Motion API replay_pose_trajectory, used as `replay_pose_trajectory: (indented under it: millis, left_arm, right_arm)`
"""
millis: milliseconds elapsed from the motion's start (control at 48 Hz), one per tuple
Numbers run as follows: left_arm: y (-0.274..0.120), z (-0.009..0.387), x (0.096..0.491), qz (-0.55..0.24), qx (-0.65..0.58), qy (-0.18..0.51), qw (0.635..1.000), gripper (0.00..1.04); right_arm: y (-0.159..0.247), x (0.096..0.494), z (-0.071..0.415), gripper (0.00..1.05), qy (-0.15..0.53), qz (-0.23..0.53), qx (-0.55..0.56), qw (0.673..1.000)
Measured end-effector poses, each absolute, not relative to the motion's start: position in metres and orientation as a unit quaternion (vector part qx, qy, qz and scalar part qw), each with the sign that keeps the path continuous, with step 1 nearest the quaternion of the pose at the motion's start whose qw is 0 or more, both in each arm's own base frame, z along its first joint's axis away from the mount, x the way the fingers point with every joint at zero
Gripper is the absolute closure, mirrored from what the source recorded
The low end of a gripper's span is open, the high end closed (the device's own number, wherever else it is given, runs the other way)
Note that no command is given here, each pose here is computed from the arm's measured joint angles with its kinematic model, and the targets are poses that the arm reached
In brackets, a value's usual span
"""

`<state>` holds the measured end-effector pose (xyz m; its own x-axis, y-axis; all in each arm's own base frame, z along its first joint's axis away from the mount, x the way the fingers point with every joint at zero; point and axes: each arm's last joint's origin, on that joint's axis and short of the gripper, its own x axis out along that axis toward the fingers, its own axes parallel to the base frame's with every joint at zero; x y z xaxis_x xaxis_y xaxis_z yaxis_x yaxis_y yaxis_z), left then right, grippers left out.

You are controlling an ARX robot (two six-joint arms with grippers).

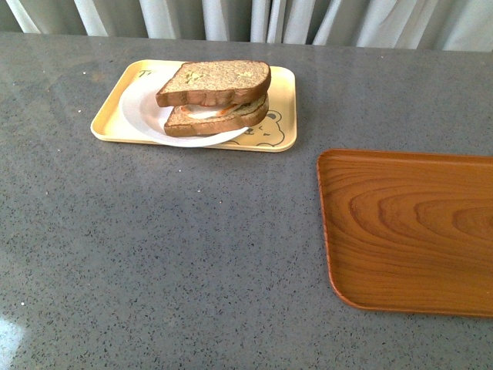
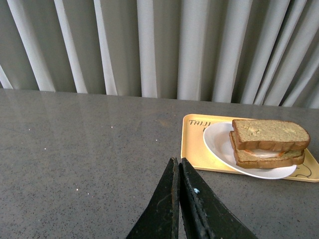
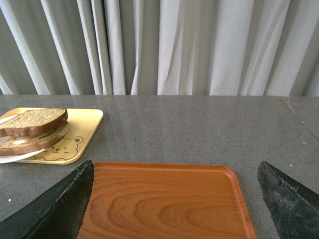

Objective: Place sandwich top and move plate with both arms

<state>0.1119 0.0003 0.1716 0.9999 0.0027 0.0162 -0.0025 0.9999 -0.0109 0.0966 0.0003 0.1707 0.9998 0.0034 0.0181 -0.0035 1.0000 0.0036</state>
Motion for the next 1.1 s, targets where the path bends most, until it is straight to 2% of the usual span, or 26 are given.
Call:
replay_pose_trajectory:
  millis: [291,770,916,978,1103]
  left_arm:
    - [0.0,0.167,0.101,0.001,-0.005,0.009,1.0,1.03]
    - [0.0,0.167,0.098,0.001,-0.006,0.0,1.0,1.03]
    - [0.0,0.167,0.098,0.001,-0.005,0.0,1.0,0.78]
    - [0.0,0.167,0.098,0.001,-0.005,0.0,1.0,0.72]
    - [0.0,0.168,0.098,0.001,-0.005,0.0,1.0,0.52]
  right_arm:
    - [0.0,0.097,0.171,0.09,-0.009,0.002,0.002,1.0]
    - [0.0,0.097,0.171,0.09,-0.009,0.002,0.002,1.0]
    - [0.0,0.097,0.171,0.09,-0.009,0.002,0.002,1.0]
    - [0.0,0.097,0.171,0.09,-0.009,0.002,0.002,1.0]
    - [0.0,0.097,0.171,0.09,-0.009,0.002,0.002,1.0]
